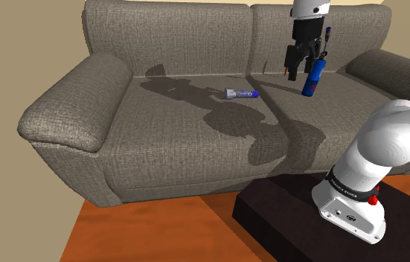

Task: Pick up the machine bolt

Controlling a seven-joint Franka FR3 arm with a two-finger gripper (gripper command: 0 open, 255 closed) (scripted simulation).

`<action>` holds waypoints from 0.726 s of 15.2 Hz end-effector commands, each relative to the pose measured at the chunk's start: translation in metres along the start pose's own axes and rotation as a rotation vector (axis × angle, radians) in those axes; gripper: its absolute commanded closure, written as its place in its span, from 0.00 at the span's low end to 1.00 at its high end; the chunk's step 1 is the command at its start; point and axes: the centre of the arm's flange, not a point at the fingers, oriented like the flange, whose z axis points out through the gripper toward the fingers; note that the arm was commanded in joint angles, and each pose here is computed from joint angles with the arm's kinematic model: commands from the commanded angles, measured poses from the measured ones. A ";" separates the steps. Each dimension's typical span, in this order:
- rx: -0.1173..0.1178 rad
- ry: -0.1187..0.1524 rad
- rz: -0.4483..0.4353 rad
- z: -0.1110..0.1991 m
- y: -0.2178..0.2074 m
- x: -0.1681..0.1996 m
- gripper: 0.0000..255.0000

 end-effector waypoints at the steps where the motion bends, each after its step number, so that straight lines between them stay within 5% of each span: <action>1: 0.000 0.000 0.000 0.000 0.000 0.000 0.00; 11: 0.011 0.111 -0.500 0.045 0.041 0.102 0.00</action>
